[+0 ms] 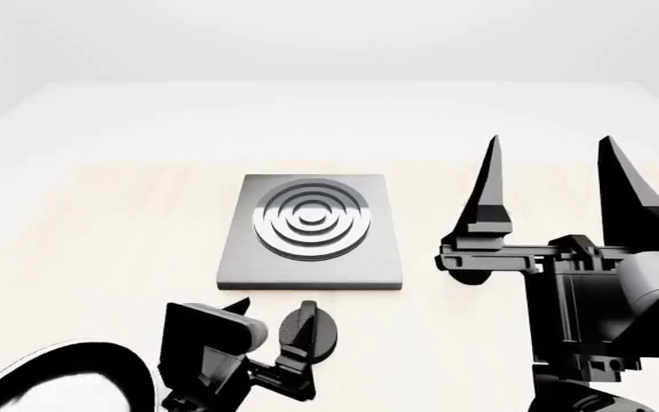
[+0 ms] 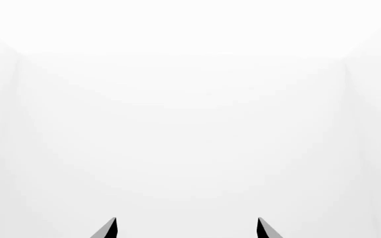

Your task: Turn on the stove and put the moka pot on it.

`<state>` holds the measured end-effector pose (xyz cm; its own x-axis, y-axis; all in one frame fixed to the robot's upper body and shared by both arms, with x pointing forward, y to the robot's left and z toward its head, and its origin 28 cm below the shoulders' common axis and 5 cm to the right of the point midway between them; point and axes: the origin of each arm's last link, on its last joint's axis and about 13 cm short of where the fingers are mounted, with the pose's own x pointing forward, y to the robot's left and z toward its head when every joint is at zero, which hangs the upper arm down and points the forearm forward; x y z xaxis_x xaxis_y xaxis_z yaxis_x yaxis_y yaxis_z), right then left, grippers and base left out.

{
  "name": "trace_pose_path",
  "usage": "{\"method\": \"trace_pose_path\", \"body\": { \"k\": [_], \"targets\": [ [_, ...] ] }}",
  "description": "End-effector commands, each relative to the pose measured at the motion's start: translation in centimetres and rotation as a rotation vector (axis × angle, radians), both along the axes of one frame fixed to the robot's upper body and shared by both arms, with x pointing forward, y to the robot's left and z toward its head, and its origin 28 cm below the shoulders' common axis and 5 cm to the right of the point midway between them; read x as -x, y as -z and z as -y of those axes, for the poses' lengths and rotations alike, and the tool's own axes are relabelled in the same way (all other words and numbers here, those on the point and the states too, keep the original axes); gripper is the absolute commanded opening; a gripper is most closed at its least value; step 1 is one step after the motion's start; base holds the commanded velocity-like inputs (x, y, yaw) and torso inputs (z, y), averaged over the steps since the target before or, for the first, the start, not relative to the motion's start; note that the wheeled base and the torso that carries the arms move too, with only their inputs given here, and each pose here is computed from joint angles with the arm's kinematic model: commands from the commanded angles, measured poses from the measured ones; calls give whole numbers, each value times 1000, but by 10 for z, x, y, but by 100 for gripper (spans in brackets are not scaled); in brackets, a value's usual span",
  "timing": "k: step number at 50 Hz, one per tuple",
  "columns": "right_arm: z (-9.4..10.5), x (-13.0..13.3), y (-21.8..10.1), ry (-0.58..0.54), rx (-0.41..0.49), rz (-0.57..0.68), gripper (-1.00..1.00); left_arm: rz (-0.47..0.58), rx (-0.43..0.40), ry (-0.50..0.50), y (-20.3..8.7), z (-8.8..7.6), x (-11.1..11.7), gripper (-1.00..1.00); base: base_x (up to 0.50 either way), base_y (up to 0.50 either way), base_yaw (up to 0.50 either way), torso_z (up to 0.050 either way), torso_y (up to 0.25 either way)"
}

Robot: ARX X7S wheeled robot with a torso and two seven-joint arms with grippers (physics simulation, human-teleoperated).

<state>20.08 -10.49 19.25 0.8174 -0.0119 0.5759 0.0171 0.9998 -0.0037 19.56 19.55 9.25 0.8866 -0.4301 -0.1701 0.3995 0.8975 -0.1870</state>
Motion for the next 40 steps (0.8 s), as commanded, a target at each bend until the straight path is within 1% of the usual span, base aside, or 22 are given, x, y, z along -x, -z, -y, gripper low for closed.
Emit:
{"method": "trace_pose_path", "body": {
  "k": [1, 12, 13, 16, 18, 20, 40],
  "targets": [
    [0, 0, 0, -1, 1, -1, 100, -24, 4, 40, 3, 8, -2, 100, 0, 0, 0, 0, 0],
    [1, -1, 2, -1, -1, -5, 100, -43, -4, 69, 8, 14, -6, 100, 0, 0, 0, 0, 0],
    [0, 0, 8, -2, 0, -5, 100, -47, -6, 72, 10, 14, -6, 100, 0, 0, 0, 0, 0],
    [0, 0, 2, -3, 0, -4, 100, -50, -6, 70, 9, 14, -7, 100, 0, 0, 0, 0, 0],
    [0, 0, 9, -3, -1, -6, 100, -53, -7, 65, 11, 14, -7, 100, 0, 0, 0, 0, 0],
    [1, 1, 3, -3, -1, -6, 100, -61, -8, 60, 12, 14, -6, 100, 0, 0, 0, 0, 0],
    [1, 0, 4, -4, -2, -6, 100, -129, -37, 32, 26, 12, -11, 100, 0, 0, 0, 0, 0]
  ]
}}
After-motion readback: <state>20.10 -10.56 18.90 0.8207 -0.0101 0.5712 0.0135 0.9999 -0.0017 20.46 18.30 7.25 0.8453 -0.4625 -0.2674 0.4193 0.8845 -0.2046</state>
